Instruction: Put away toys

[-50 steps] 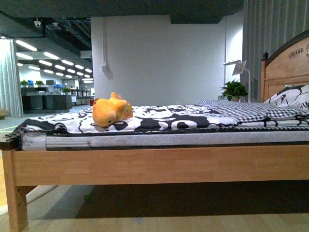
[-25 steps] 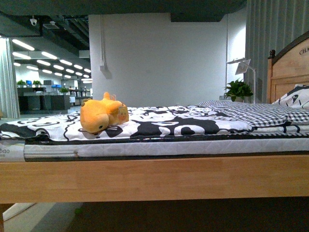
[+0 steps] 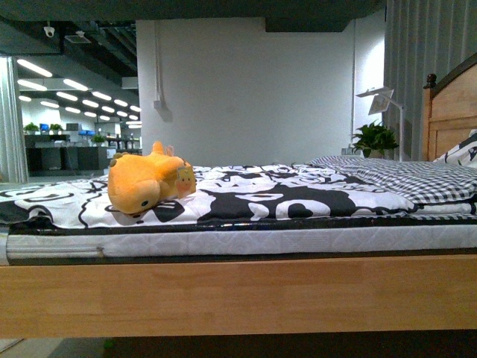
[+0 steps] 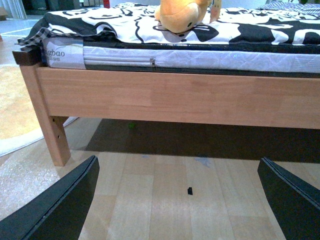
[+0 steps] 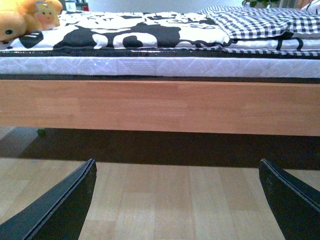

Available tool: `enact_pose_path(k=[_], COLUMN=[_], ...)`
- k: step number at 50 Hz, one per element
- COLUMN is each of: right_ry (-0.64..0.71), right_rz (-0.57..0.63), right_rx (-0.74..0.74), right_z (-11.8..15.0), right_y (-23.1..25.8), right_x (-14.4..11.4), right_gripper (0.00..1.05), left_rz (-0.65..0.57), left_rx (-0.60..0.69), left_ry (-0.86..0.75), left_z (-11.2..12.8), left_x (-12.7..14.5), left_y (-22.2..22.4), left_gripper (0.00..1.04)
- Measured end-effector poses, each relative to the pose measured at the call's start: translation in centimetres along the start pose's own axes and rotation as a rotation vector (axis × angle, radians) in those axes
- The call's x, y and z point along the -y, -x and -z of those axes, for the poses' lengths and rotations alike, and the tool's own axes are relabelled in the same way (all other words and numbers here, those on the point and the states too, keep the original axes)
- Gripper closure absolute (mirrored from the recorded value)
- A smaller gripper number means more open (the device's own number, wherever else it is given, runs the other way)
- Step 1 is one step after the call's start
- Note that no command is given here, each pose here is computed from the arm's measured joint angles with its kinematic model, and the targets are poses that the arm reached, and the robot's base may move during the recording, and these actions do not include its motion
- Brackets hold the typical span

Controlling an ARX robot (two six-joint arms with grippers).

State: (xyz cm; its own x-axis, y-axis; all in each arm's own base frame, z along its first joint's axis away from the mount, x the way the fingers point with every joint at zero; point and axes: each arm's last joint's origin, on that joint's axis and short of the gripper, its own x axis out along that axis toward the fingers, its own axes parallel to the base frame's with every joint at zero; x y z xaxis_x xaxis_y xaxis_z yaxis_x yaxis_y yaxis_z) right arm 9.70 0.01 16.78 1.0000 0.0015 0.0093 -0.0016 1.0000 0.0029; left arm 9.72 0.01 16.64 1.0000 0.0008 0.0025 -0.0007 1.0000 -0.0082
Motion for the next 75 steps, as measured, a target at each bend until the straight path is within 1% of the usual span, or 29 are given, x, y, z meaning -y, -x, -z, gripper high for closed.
enact_pose_path(k=[59, 61, 63, 67, 70, 72, 75], right_ry=[0.000, -0.042, -0.119, -0.164, -0.176, -0.168, -0.165], right_rz=[-0.003, -0.077, -0.189, -0.249, -0.254, -0.228, -0.225], right_rx=[-0.002, -0.003, -0.007, -0.002, 0.029, 0.074, 0.116], right_z=[0.0, 0.0, -0.4, -1.2, -2.5, -4.1, -6.1], right_y=[0.0, -0.1, -0.5, -1.3, -2.2, -3.5, -5.5], right_x=[0.0, 0.0, 0.3, 0.5, 0.6, 0.7, 0.3], right_gripper=[0.06, 0.06, 0.06, 0.06, 0.06, 0.06, 0.06], left_rz=[-0.001, -0.001, 0.000, -0.001, 0.000, 0.000, -0.001], left_rx=[0.002, 0.002, 0.002, 0.002, 0.002, 0.002, 0.002], left_ry=[-0.001, 0.000, -0.001, -0.001, -0.001, -0.001, -0.001], left_z=[0.0, 0.0, 0.0, 0.0, 0.0, 0.0, 0.0], left_x=[0.0, 0.0, 0.0, 0.0, 0.0, 0.0, 0.0], left_y=[0.0, 0.0, 0.0, 0.0, 0.0, 0.0, 0.0], left_gripper=[0.06, 0.06, 0.06, 0.06, 0.06, 0.06, 0.06])
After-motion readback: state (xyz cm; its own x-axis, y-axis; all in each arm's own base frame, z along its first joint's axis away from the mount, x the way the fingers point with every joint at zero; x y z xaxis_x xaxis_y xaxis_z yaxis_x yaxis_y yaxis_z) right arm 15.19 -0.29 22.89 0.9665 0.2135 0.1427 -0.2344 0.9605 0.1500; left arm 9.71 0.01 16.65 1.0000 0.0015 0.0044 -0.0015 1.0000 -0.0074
